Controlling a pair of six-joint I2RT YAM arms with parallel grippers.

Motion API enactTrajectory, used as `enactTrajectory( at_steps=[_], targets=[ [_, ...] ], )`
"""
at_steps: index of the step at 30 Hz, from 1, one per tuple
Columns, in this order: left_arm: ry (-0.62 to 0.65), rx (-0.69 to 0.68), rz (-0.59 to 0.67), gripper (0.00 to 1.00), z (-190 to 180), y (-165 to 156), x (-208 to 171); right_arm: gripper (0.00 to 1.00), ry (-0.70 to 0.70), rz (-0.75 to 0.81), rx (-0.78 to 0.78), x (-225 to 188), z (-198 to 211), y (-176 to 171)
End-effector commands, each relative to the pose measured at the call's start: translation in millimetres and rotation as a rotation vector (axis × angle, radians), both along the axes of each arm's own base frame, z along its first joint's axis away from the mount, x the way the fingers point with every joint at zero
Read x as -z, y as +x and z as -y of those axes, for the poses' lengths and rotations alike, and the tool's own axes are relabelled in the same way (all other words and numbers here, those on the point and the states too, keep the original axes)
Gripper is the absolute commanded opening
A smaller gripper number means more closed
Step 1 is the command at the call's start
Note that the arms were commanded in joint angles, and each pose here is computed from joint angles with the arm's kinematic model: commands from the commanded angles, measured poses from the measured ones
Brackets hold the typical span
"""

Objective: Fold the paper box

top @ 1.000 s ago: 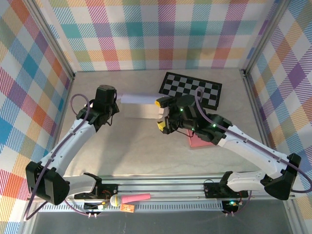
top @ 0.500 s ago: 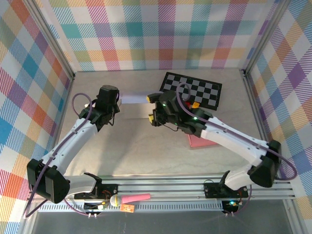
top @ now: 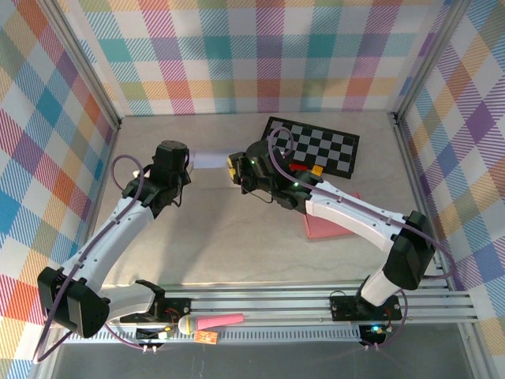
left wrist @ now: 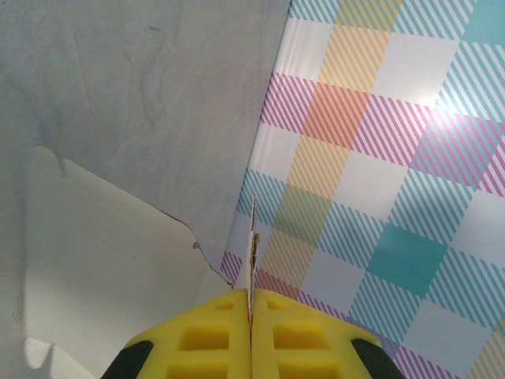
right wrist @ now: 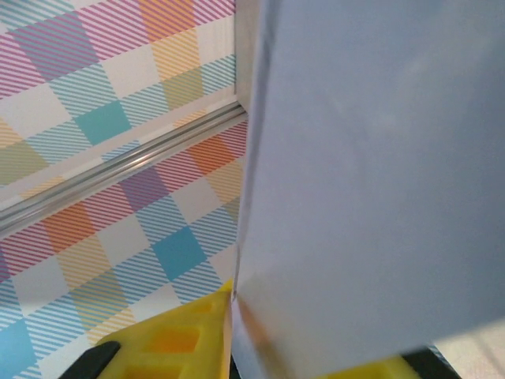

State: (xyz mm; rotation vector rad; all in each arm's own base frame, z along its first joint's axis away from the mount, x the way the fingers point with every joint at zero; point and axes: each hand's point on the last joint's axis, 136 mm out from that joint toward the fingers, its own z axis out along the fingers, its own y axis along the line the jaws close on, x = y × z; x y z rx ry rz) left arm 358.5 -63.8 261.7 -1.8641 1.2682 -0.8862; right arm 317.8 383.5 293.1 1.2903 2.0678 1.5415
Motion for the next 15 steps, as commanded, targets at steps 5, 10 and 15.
enactTrajectory(
  at_steps=[5, 10, 15],
  targets=[
    [-0.191, -0.111, 0.032, 0.00, 2, -8, 2, 0.20, 0.061, 0.062, -0.024, -33, -8, 5],
    [-0.187, -0.109, 0.029, 0.00, 3, -9, 2, 0.21, 0.052, 0.081, -0.031, -42, -6, 3],
    [-0.189, -0.102, 0.032, 0.00, 7, -8, 1, 0.13, 0.036, 0.060, -0.040, -32, -8, 3]
  ],
)
